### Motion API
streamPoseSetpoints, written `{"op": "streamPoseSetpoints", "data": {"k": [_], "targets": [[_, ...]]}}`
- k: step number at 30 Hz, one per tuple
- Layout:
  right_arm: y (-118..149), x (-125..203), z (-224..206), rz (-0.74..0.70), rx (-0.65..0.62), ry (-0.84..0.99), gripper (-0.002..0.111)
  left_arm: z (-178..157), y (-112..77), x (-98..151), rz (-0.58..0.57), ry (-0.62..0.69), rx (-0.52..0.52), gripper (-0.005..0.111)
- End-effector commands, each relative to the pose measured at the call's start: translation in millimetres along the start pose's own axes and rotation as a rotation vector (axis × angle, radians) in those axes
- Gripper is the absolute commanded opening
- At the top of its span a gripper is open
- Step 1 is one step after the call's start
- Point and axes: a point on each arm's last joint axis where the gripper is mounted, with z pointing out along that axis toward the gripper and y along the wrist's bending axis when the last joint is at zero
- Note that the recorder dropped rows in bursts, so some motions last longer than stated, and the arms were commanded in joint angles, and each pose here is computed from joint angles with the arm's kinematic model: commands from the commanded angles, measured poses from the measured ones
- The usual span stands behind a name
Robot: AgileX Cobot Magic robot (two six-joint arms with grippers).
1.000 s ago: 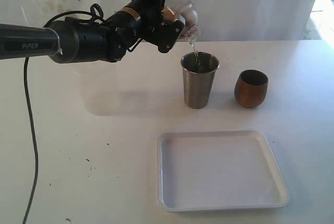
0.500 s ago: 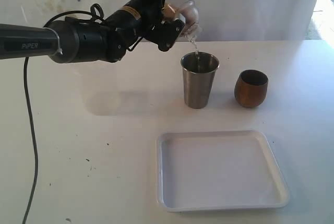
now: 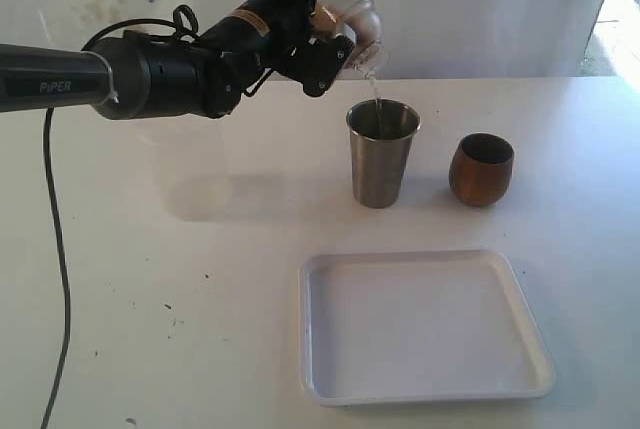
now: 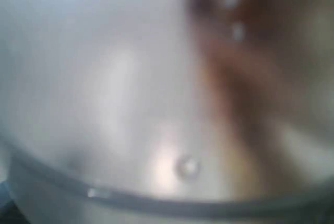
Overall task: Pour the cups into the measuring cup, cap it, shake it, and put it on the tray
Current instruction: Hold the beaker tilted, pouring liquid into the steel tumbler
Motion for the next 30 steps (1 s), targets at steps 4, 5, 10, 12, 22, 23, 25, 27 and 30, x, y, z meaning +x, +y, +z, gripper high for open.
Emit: {"op": "streamPoseSetpoints", "data": {"k": [4,5,10,12,22,23,25,27,30], "targets": [[0.0,1.1,0.2,0.004,0.002,-0.003,0.000,-2.0,21.2,10.1,-0.015,0.043,-0.079,0.000],[0.0,1.1,0.2,0.004,0.002,-0.003,0.000,-2.0,21.2,10.1,-0.015,0.043,-0.079,0.000],[0.0,1.1,0.2,0.004,0.002,-0.003,0.000,-2.0,21.2,10.1,-0.015,0.043,-0.079,0.000],[0.0,1.1,0.2,0.004,0.002,-0.003,0.000,-2.0,21.2,10.1,-0.015,0.043,-0.079,0.000],[0.0,1.1,0.2,0.004,0.002,-0.003,0.000,-2.0,21.2,10.0,-0.013,0.042,-0.079,0.000],[0.0,1.1,0.2,0.004,0.002,-0.003,0.000,-2.0,21.4,9.9,-0.009,0.040,-0.081,0.000],[0.0,1.1,0.2,0.004,0.002,-0.003,0.000,-2.0,21.9,9.9,-0.005,0.041,-0.086,0.000],[0.0,1.1,0.2,0.004,0.002,-0.003,0.000,-2.1,22.9,10.4,-0.003,0.046,-0.097,0.000],[0.0,1.1,0.2,0.004,0.002,-0.003,0.000,-2.2,23.6,10.8,-0.003,0.051,-0.105,0.000]]}}
